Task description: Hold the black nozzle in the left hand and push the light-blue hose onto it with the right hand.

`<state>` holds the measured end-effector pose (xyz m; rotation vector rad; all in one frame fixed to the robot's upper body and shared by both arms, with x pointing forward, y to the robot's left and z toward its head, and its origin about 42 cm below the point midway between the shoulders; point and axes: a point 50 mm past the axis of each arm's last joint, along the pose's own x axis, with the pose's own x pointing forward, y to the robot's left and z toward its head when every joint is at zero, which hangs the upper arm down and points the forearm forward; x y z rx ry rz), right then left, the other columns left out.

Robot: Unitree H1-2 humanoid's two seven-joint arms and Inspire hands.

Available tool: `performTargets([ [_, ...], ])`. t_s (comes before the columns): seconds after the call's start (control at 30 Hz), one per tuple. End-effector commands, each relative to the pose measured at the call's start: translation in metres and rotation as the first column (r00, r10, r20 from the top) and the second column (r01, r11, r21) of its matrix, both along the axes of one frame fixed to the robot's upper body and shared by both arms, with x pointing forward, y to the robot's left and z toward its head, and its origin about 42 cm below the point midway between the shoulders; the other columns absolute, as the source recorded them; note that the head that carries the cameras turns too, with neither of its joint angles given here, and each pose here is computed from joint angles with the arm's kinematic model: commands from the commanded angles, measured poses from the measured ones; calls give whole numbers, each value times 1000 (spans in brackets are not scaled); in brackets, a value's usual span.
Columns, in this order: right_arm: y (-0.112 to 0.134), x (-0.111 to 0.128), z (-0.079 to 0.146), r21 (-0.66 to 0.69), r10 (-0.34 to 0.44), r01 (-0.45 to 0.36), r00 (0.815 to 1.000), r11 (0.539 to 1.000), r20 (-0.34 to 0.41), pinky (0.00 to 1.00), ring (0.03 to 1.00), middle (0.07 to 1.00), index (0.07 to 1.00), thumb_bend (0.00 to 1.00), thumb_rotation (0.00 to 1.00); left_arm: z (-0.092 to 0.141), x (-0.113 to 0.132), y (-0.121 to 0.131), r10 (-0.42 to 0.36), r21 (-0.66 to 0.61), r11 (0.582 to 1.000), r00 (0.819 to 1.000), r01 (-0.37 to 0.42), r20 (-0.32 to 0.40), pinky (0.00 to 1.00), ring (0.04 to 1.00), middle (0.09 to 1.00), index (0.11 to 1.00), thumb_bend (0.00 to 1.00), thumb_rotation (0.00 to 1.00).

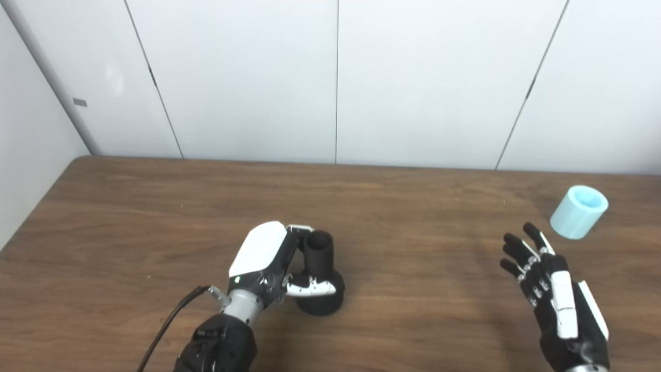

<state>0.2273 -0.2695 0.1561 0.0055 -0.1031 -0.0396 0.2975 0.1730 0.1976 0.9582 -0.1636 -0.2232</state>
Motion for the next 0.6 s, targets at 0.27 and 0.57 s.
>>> performTargets([
  [0.27,-14,9,28,-25,-40,44,993,999,112,863,901,896,951,614,968,-8,-3,-6,1,-31,1000,1000,0,19,693,640,491,486,525,0],
  [0.57,-37,13,46,-57,-89,99,983,993,158,880,912,888,955,595,997,-21,-8,-12,-7,-61,998,1000,7,-3,674,643,465,505,524,0],
])
